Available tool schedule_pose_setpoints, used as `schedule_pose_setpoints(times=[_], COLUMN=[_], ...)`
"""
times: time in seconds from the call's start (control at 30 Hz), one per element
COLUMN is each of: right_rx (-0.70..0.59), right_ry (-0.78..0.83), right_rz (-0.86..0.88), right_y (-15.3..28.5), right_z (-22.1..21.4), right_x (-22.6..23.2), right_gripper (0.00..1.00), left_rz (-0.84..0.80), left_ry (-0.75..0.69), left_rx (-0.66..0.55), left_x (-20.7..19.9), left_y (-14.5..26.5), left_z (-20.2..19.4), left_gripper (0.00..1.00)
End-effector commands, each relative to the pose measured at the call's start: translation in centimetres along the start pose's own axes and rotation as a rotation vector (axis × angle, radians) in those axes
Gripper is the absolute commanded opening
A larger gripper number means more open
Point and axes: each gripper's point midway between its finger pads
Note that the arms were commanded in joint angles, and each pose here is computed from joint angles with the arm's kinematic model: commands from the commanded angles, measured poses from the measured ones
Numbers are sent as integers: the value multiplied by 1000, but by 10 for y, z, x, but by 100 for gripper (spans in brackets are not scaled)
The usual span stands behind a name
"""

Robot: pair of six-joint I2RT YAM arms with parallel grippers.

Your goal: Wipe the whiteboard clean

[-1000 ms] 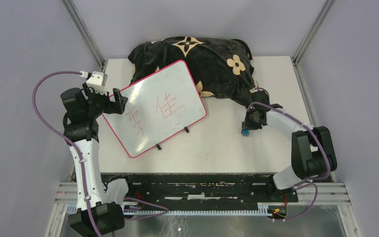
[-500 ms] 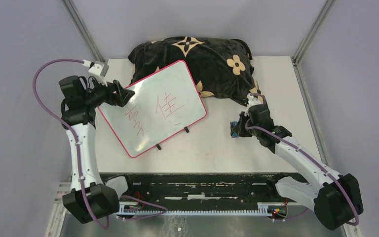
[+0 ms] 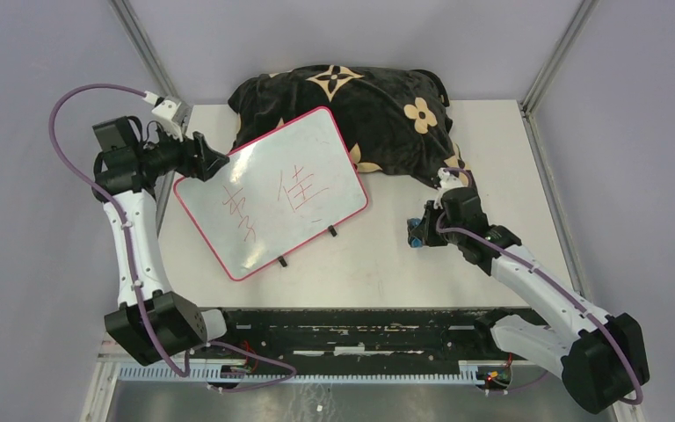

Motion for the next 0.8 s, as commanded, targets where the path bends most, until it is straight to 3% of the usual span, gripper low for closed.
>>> schedule_pose_setpoints(times=[0.0, 0.2, 0.47, 0.77], right_rx=[-70, -52, -55, -39], right_ry=[11, 12, 8, 11], right_rz=[32, 76, 92, 107], right_y=[8, 4, 2, -4], right_z=[19, 17, 18, 15], right_x=[8, 16, 19, 22], right_gripper=[1, 2, 2, 2], left_rz=[-37, -140, -190, -203], left_ry=[18, 112, 80, 103], left_rx=[-26, -65, 50, 48], left_x=[19, 45, 53, 66], left_y=[12, 41, 44, 44], left_z=[-1, 4, -45, -64], left_gripper=[84, 82, 80, 76])
Point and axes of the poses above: each gripper's point midway between its finger pads, its own y axis back along the fingers, its own x axis along the line the jaws close on, z = x × y, and after that the axes turned 15 degrees about y, right-handed
